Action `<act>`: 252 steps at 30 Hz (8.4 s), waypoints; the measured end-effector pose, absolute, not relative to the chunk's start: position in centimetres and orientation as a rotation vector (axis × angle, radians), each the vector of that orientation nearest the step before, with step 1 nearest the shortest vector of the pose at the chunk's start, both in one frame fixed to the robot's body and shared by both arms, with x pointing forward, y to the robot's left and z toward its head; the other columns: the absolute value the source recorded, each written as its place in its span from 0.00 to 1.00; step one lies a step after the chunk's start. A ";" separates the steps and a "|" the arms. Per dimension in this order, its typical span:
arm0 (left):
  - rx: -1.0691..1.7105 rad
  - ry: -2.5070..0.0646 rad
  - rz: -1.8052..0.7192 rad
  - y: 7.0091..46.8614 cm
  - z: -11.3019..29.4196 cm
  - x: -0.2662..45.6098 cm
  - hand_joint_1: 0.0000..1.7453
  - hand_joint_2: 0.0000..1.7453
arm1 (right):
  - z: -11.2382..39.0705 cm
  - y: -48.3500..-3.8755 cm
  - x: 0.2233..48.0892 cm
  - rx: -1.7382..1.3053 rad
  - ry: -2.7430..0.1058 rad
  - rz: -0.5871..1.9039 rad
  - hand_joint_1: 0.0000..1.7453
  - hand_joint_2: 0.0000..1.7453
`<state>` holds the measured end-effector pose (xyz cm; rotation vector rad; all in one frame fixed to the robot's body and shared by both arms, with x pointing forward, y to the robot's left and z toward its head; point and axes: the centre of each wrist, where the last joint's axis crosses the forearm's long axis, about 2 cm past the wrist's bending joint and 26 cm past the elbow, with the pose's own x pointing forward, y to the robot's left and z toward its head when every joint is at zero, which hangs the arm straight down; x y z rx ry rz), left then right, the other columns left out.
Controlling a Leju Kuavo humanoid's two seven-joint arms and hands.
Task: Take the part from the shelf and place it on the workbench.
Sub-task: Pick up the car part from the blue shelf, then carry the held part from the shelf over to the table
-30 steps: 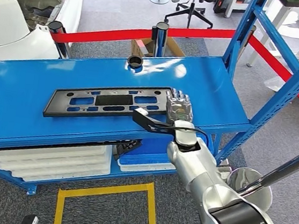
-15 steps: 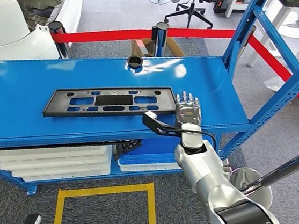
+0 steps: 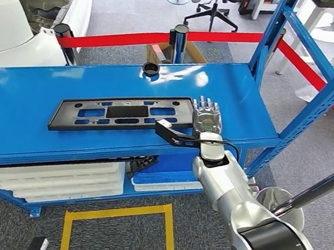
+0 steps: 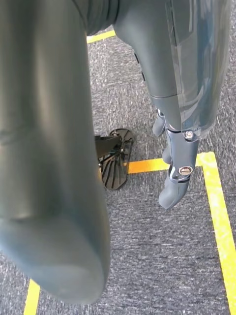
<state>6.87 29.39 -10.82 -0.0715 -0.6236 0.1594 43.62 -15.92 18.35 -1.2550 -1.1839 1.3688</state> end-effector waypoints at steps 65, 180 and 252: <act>-0.078 -0.743 0.118 28.3 -10.8 6.9 0.00 0.00 | 17.5 -14.6 42.9 -1.177 -1.301 1.401 1.00 1.00; 0.152 -0.701 0.335 32.5 -11.3 1.9 0.00 0.00 | 23.1 -19.4 24.1 0.711 -2.456 0.322 1.00 1.00; 0.248 -0.521 0.424 36.8 -10.9 0.7 0.00 0.00 | 21.9 -21.6 24.1 0.747 -2.434 0.502 1.00 1.00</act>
